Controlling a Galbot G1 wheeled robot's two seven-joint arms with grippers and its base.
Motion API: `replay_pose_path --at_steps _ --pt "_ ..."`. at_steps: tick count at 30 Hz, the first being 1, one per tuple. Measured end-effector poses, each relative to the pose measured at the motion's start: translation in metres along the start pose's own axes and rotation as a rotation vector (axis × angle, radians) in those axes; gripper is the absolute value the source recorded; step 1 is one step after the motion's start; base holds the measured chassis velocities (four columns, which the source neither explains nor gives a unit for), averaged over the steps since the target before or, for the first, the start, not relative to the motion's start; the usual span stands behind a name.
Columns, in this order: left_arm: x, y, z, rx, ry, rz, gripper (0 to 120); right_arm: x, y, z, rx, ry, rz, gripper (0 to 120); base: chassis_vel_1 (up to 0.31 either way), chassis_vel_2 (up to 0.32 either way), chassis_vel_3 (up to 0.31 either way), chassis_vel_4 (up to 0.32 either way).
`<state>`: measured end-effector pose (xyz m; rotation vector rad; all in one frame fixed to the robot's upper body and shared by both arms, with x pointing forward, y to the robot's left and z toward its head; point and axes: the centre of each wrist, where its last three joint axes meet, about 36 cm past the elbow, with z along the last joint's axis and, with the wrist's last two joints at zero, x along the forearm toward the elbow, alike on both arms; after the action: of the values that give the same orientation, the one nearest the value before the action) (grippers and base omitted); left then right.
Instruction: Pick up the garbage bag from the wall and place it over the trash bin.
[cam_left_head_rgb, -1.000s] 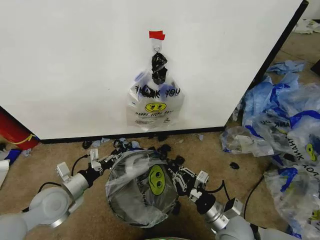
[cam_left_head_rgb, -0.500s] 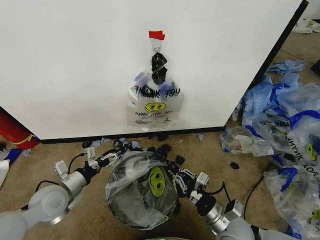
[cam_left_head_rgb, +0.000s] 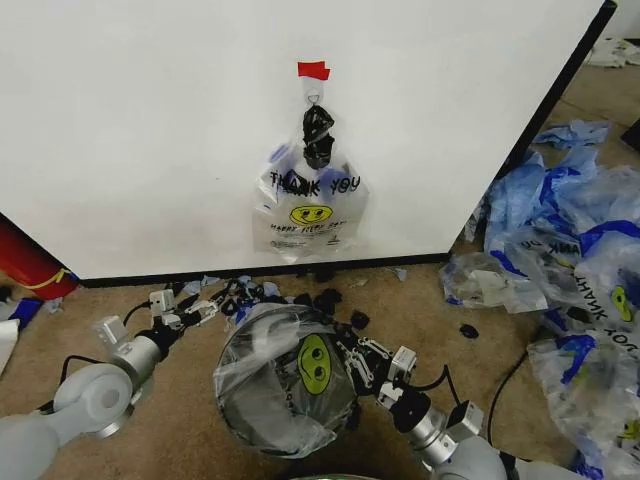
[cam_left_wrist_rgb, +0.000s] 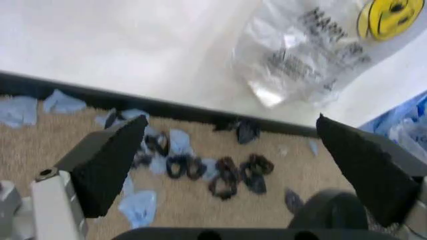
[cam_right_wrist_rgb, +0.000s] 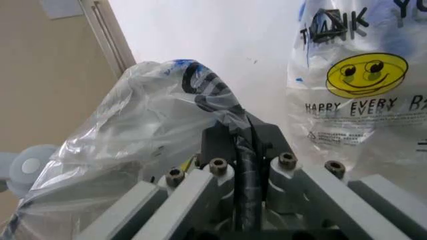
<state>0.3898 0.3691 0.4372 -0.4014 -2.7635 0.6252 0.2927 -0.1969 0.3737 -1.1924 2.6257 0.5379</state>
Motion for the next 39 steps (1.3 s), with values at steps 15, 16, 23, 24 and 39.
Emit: replay_pose_path --at_steps 15,16,23,24,39 --pt "-0.008 -0.05 -0.031 -0.113 -0.213 0.19 98 -0.009 -0.03 0.0 0.088 -0.002 0.134 1 0.0 0.0 0.0 0.0" --pt "-0.004 -0.061 -0.031 -0.109 -0.203 0.219 98 -0.01 -0.034 0.0 0.1 -0.005 0.154 1 0.0 0.0 0.0 0.0" --pt "0.023 -0.118 -0.027 -0.076 -0.123 0.359 93 -0.019 -0.051 0.001 0.146 -0.019 0.224 1 0.0 0.0 0.0 0.0" --pt "0.028 -0.126 -0.027 -0.072 -0.112 0.381 88 -0.021 -0.054 0.0 0.153 -0.023 0.236 1 0.0 0.0 0.0 0.0" --pt "0.072 -0.183 -0.017 0.086 0.077 0.495 33 -0.045 -0.061 -0.009 0.218 -0.044 0.323 1 0.0 0.0 0.0 0.0"
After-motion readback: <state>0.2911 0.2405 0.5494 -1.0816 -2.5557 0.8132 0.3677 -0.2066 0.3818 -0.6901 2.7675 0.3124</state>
